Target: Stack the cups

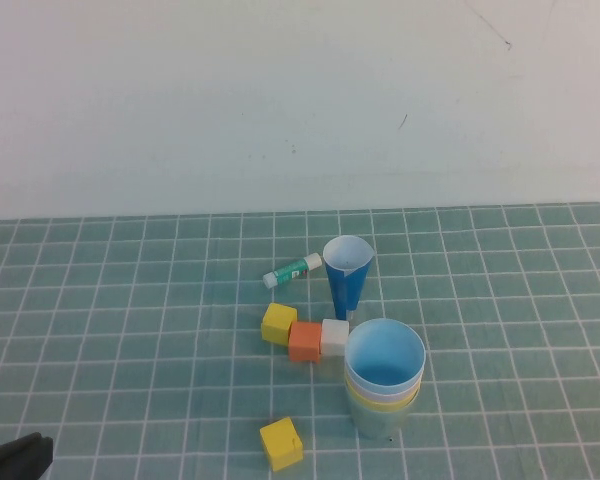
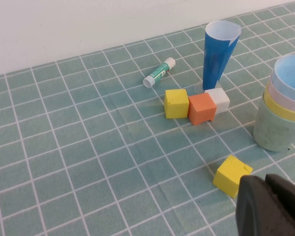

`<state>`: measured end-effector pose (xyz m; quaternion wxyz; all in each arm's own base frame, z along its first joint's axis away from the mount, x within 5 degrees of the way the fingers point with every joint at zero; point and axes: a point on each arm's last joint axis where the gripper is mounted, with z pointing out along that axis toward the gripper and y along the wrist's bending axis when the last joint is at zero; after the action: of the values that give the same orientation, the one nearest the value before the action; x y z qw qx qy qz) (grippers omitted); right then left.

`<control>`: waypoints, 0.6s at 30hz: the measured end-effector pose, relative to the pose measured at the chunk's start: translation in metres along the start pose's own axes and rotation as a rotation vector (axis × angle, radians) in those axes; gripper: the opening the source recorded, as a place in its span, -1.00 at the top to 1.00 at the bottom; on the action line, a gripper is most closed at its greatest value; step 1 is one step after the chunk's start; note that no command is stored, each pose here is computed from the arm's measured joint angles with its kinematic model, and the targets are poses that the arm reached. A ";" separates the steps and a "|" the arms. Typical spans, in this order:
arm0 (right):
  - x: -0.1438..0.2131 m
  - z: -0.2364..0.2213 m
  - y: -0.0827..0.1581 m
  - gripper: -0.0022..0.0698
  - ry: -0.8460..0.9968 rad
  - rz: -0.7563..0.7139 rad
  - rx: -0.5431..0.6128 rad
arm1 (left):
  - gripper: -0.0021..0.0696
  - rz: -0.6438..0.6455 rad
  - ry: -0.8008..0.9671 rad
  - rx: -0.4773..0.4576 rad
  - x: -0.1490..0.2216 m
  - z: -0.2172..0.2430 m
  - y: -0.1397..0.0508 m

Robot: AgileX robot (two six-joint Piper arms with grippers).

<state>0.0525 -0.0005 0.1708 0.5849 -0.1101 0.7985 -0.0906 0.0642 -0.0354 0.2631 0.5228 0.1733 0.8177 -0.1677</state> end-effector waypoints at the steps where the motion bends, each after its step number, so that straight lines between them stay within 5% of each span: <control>1: 0.001 0.000 0.000 0.94 0.007 0.003 0.000 | 0.95 0.000 0.000 0.000 0.000 0.000 0.000; 18: 0.001 0.000 0.000 0.94 0.013 0.025 0.002 | 0.95 0.000 0.000 0.000 0.000 0.000 0.000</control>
<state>0.0520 -0.0010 0.1698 0.5811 -0.0989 0.8033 -0.0848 0.0642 -0.0354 0.2631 0.5228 0.1733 0.8177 -0.1677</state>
